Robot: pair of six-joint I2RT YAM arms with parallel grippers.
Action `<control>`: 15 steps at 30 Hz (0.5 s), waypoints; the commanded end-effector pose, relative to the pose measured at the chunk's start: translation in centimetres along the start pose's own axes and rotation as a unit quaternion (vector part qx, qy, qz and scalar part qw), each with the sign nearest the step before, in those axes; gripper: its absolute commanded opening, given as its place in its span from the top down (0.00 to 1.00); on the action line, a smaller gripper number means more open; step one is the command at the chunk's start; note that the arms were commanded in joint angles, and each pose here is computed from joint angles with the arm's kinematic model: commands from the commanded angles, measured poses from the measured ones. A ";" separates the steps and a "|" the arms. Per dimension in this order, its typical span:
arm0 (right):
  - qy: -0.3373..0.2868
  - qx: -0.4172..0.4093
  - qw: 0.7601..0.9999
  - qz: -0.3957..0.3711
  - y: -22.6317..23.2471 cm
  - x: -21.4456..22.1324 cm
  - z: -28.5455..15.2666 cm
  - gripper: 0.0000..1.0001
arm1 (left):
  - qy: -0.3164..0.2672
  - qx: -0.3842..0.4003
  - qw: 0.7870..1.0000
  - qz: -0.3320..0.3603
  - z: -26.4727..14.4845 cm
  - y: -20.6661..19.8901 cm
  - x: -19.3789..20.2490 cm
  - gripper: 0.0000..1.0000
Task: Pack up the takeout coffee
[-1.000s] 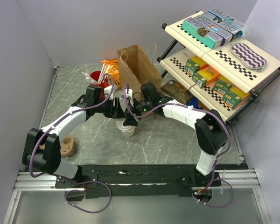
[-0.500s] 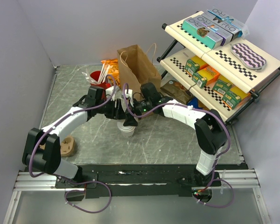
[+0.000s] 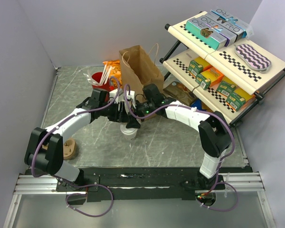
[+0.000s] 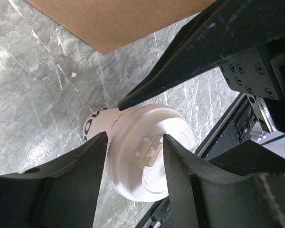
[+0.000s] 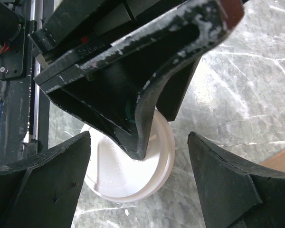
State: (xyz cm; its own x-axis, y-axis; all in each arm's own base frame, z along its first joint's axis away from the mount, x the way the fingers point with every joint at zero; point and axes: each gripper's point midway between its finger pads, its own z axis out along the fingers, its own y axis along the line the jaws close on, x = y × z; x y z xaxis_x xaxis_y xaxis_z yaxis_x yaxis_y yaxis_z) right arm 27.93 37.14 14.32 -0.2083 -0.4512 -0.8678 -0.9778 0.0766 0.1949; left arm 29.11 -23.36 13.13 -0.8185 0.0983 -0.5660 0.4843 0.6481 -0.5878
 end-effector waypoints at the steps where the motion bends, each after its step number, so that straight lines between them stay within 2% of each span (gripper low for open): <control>1: -0.014 0.005 1.000 -0.015 -0.1 -1.4 -0.7 0.12 | -0.028 0.021 0.999 0.022 -0.1 -1.4 -2.4 0.44; 10: -0.018 0.014 1.000 -0.004 -0.8 -1.7 -1.1 0.12 | -0.052 0.051 0.996 0.046 -1.1 -3.1 -4.0 0.43; 15: -0.020 0.013 1.000 -0.002 -0.7 -1.9 -1.2 0.12 | -0.058 0.042 0.997 0.040 -1.6 -2.3 -4.1 0.42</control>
State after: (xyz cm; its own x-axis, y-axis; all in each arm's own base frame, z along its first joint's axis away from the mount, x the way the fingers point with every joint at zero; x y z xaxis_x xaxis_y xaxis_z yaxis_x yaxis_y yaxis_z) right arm 28.54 36.66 14.27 -0.2291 -0.4489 -0.8637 -0.9734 0.1035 0.2045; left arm 30.03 -24.21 14.95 -0.7862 0.0887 -0.6115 0.5302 0.6052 -0.5939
